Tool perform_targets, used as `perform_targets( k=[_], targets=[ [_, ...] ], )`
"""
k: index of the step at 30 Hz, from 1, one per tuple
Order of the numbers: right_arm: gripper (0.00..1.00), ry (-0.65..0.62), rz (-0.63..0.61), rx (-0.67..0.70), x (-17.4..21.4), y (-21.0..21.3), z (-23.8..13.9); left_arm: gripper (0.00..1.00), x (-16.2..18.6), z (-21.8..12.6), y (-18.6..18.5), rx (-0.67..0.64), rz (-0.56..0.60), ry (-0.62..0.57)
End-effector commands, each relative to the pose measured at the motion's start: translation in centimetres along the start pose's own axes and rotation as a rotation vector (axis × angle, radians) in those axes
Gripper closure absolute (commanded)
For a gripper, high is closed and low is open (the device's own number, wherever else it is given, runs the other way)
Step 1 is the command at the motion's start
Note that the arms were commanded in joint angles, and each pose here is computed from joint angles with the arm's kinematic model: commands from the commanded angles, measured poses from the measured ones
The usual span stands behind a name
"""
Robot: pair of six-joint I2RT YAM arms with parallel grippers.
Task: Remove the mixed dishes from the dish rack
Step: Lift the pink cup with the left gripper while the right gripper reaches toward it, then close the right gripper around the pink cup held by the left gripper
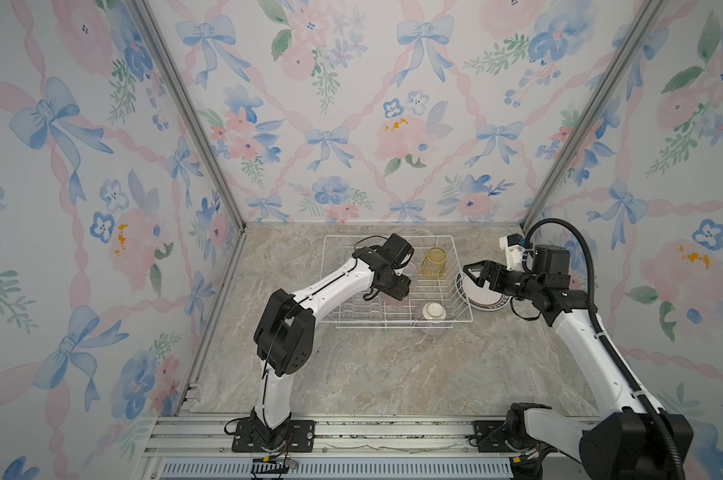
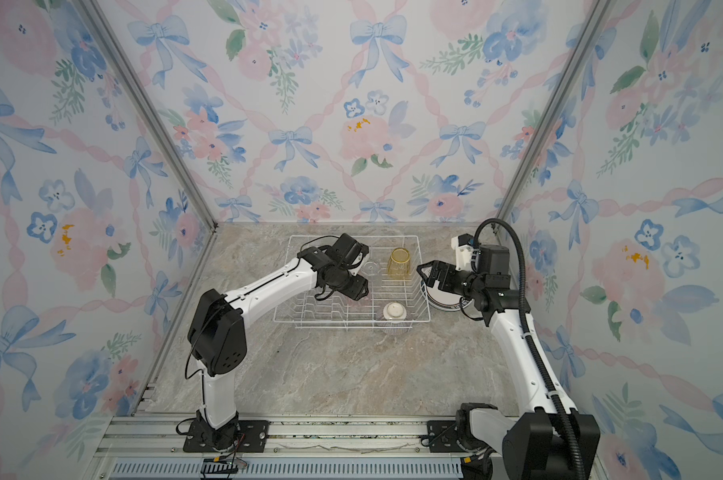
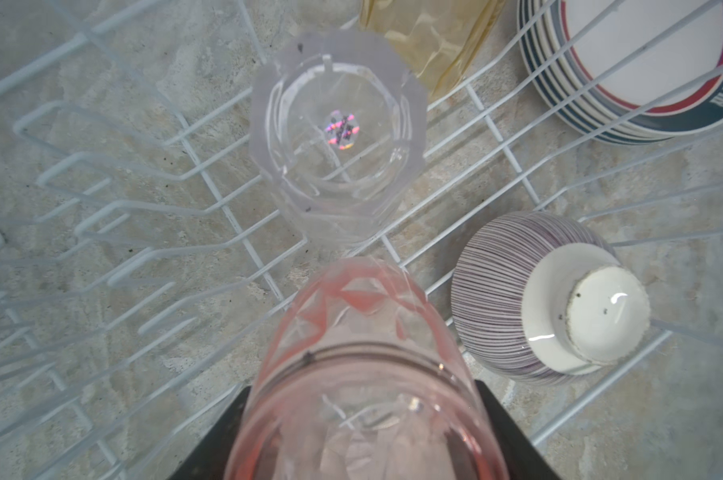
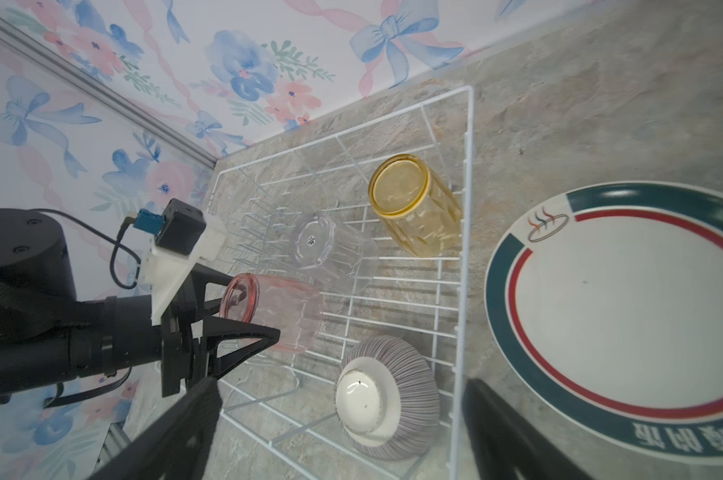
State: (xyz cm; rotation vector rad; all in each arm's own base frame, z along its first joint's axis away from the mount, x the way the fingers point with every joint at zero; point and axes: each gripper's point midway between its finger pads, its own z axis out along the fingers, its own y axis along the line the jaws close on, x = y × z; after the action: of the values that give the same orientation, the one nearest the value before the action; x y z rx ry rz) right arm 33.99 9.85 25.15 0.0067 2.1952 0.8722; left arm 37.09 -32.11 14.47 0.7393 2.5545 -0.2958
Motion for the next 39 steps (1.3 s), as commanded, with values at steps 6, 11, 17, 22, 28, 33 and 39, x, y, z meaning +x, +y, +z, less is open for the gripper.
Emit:
perform_targets(
  k=[6, 11, 17, 22, 28, 33, 39],
  targets=[
    [0.24, 0.075, 0.090, -0.351, 1.8, 4.8, 1.1, 0.62, -3.0, -4.7, -1.3, 0.143, -0.007, -0.115],
    [0.49, 0.130, 0.101, -0.362, 3.4, 4.8, 2.4, 0.62, -4.5, -6.4, -2.1, 0.245, -0.024, -0.187],
    [0.61, 0.157, 0.148, -0.418, 4.7, 5.4, 3.8, 0.63, -5.9, -8.4, -2.7, 0.382, -0.053, -0.277],
    [0.57, 0.151, 0.202, -0.483, 4.9, 6.2, 4.2, 0.63, -6.7, -9.5, -3.1, 0.448, -0.064, -0.321],
    [0.58, 0.113, 0.214, -0.580, 4.0, 7.8, 4.3, 0.63, -7.5, -10.4, -4.2, 0.547, -0.073, -0.365],
    [0.58, 0.093, 0.256, -0.631, 3.3, 8.0, 5.0, 0.63, -7.8, -10.9, -5.1, 0.612, -0.074, -0.379],
    [0.61, 0.080, 0.278, -0.688, 2.8, 8.6, 5.5, 0.63, -8.0, -11.2, -5.5, 0.660, -0.081, -0.399]
  ],
)
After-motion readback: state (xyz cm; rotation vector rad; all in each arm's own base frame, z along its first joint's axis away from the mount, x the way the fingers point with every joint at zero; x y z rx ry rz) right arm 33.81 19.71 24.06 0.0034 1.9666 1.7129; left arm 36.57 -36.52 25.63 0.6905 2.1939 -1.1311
